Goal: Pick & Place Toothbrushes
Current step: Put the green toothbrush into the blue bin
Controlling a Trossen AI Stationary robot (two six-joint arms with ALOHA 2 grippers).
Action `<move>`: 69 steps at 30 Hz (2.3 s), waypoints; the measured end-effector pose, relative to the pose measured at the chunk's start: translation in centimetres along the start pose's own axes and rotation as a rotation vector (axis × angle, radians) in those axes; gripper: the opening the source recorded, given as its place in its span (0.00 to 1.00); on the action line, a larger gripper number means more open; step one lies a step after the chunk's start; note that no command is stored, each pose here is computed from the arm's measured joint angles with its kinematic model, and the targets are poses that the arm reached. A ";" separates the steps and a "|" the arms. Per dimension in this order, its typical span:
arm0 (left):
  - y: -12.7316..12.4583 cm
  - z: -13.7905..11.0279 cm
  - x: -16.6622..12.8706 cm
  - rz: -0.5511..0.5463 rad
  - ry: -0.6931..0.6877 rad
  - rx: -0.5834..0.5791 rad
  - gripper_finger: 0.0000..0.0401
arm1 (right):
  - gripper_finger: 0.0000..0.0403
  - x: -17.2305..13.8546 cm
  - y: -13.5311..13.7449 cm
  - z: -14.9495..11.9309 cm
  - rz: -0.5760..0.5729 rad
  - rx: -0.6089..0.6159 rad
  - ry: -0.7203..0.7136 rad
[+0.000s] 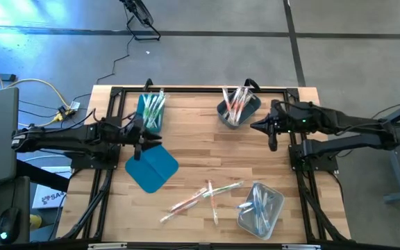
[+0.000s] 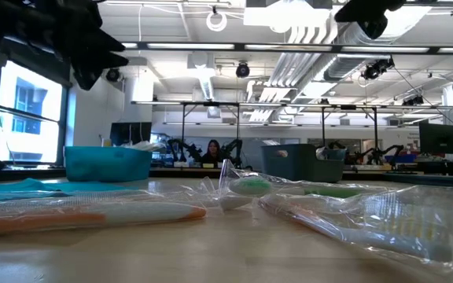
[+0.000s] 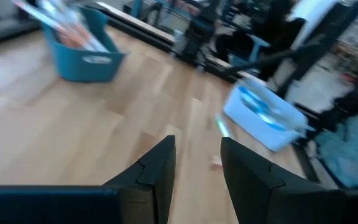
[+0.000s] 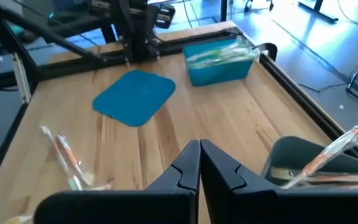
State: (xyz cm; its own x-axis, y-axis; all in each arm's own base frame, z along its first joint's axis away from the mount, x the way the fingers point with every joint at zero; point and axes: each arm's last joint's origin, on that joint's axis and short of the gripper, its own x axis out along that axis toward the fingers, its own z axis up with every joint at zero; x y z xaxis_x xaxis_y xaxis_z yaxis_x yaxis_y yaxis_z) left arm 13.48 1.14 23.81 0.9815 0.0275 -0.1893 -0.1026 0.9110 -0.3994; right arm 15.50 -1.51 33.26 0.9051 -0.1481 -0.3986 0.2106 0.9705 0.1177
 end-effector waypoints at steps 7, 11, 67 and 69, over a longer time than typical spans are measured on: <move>-2.3 -1.2 0.1 -0.086 0.056 -0.026 0.32 | 0.01 1.5 0.2 -0.4 0.042 -0.037 0.077; -3.7 -2.1 0.4 -0.079 0.075 -0.028 0.32 | 0.01 0.4 0.6 -0.4 0.102 -0.010 0.060; -12.7 -1.1 7.5 0.068 0.251 -0.001 0.32 | 0.01 -4.1 1.8 -4.1 0.097 -0.204 -0.333; -12.8 -1.3 7.7 0.075 0.244 -0.002 0.32 | 0.01 -4.1 1.6 -4.7 0.099 -0.204 -0.344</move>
State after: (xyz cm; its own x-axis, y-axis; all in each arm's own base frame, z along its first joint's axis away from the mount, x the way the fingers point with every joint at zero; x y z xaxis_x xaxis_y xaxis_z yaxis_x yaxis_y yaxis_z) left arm 22.17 -10.79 26.31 0.9032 -0.0057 -0.4292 -0.1740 0.9093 -0.3780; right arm 10.38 1.58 30.78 0.9953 -0.0733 -0.0630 0.0698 0.9960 -0.0564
